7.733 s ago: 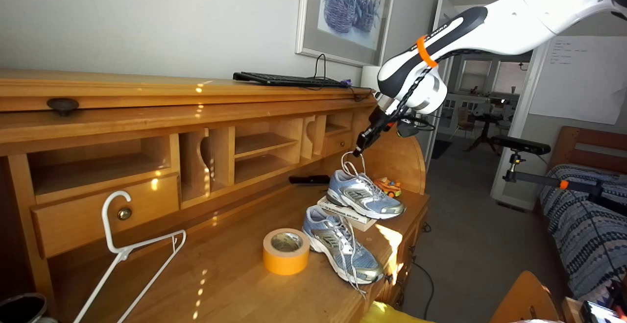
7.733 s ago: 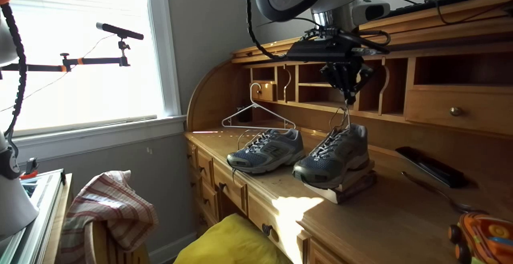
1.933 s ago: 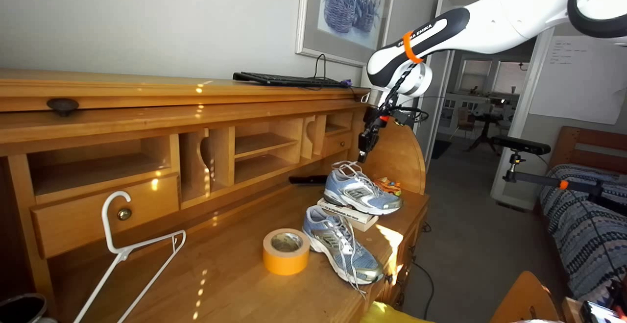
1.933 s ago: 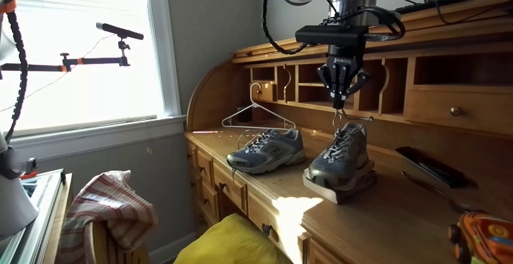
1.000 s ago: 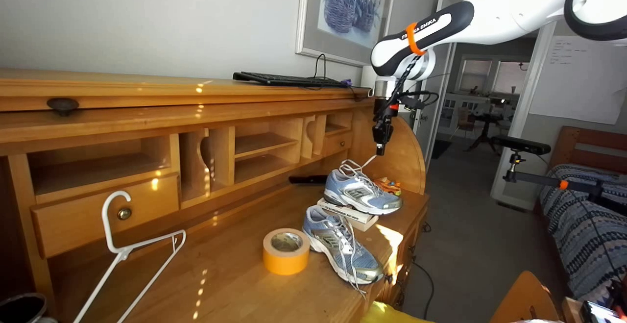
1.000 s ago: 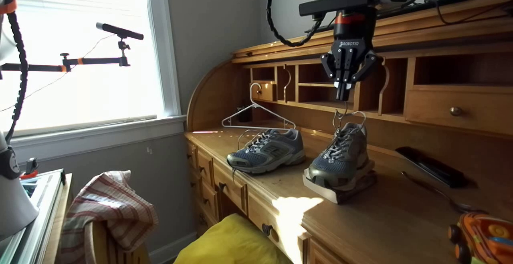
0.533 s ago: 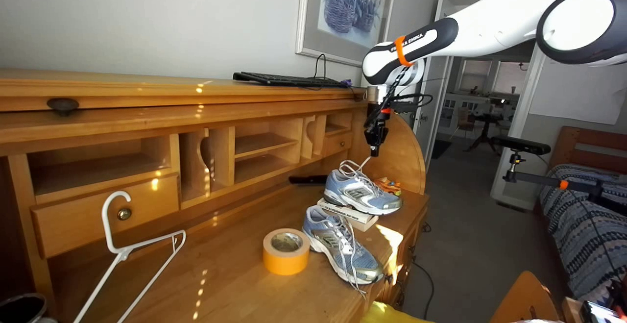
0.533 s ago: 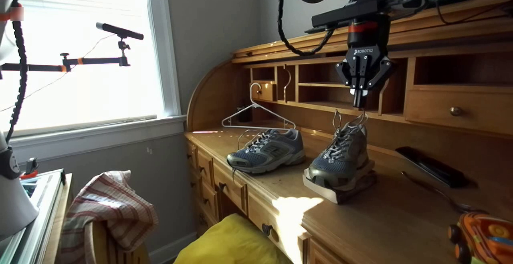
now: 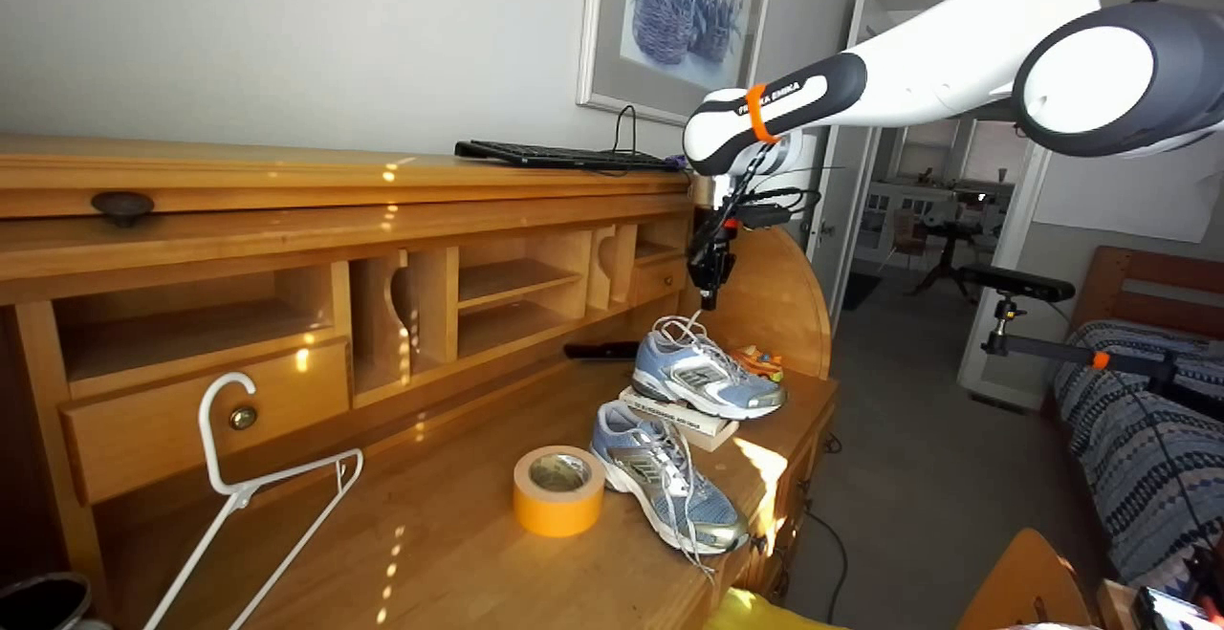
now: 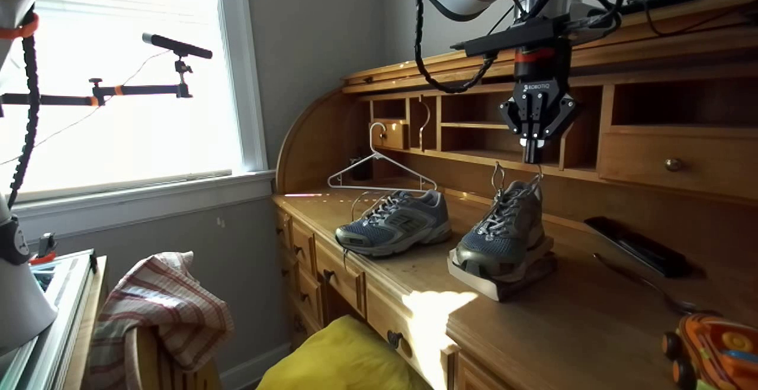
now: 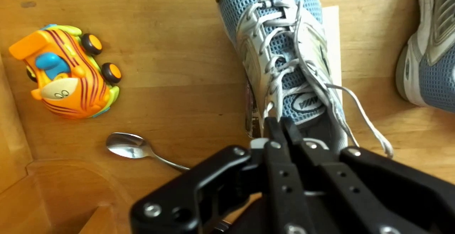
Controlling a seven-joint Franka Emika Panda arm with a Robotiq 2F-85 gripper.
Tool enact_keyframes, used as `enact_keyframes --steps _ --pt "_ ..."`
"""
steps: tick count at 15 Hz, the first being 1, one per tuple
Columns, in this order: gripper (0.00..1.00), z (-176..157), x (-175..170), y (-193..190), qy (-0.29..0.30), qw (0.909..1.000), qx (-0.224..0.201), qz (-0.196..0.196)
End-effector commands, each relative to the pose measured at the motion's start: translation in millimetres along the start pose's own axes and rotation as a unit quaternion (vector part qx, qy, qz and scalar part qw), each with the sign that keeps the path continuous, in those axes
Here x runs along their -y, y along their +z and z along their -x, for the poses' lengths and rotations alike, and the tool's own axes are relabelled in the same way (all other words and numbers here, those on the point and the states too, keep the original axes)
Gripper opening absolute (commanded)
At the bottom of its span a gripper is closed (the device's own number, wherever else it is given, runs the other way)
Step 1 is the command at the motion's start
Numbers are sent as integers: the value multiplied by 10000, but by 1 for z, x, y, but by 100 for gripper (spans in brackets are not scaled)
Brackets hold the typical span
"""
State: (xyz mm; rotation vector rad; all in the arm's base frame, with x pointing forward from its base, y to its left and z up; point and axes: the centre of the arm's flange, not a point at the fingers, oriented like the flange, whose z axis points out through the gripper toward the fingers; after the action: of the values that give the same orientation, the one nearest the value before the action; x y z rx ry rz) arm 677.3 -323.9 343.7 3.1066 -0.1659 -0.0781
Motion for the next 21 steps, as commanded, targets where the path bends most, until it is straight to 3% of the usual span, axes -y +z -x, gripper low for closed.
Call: enact_keyframes --steps 1,7,12,15,16,18,21 --pt "1 -17 14 8 -115 9998 155 80" --pt "1 -19 43 23 -468 9974 548 0" --pt "1 -27 42 43 -498 9970 539 248" --pt "1 -29 41 48 -502 9977 318 328" --pt "29 -29 42 46 -504 9980 194 333" --pt "37 -24 48 35 -537 9979 -51 352" --pt "61 -10 57 26 -528 9978 -175 368"
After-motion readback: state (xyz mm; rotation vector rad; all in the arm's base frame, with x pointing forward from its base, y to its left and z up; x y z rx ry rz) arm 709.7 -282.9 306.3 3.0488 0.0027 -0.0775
